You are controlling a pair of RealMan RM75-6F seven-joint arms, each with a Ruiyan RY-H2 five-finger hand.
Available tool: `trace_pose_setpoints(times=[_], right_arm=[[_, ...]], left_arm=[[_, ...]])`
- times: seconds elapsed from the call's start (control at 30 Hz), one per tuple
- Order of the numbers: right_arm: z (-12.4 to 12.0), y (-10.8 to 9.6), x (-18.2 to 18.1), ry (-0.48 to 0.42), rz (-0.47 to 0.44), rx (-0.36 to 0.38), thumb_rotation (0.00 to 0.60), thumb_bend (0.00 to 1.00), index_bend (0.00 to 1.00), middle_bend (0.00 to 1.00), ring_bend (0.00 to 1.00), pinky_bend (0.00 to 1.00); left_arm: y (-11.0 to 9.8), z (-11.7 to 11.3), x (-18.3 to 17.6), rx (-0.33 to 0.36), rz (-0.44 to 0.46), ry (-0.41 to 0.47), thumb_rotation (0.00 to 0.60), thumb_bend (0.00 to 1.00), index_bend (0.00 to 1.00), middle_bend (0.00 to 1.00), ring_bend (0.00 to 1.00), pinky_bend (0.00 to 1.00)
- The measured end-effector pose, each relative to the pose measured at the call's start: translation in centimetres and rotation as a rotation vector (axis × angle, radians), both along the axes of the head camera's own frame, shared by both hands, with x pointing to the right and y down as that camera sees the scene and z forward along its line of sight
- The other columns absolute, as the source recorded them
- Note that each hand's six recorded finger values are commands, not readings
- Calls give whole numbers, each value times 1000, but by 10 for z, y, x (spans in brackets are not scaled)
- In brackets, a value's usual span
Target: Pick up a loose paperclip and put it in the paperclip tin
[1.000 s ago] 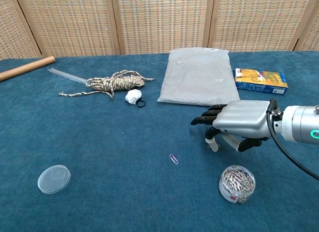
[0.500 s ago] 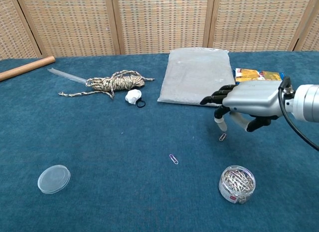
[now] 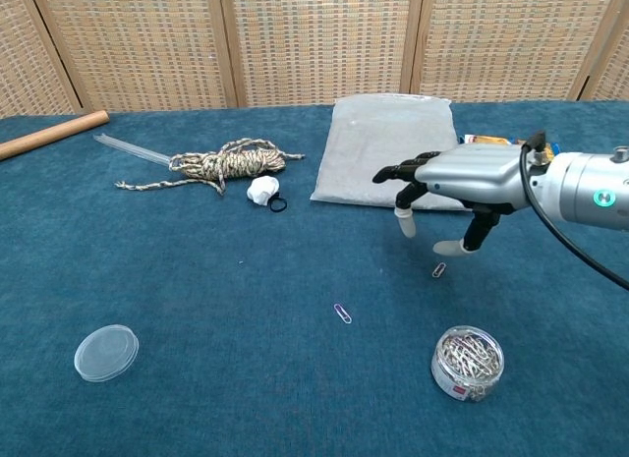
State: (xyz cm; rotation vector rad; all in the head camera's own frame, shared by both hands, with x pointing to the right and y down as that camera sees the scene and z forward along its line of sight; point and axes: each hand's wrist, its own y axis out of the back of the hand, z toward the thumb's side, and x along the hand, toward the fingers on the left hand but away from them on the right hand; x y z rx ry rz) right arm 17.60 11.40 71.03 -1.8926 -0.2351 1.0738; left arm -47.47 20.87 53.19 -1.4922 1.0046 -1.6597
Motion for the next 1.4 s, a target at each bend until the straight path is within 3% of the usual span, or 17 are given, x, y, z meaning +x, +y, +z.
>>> trace_pose_setpoints(times=[0.43, 1.0, 1.4], right_arm=[[17, 10, -14, 6, -43, -7, 600, 305, 429, 0, 0, 19], [29, 13, 4, 52, -92, 41, 600, 302, 453, 0, 0, 50], [34, 14, 9, 35, -94, 62, 600, 277, 463, 0, 0, 76]], left_arm=[[-2, 0, -3, -3, -9, 3, 600, 0, 0, 0, 0, 0], [-1, 1, -3, -10, -6, -2, 600, 0, 0, 0, 0, 0], [-1, 1, -2, -13, -3, -2, 600, 0, 0, 0, 0, 0]])
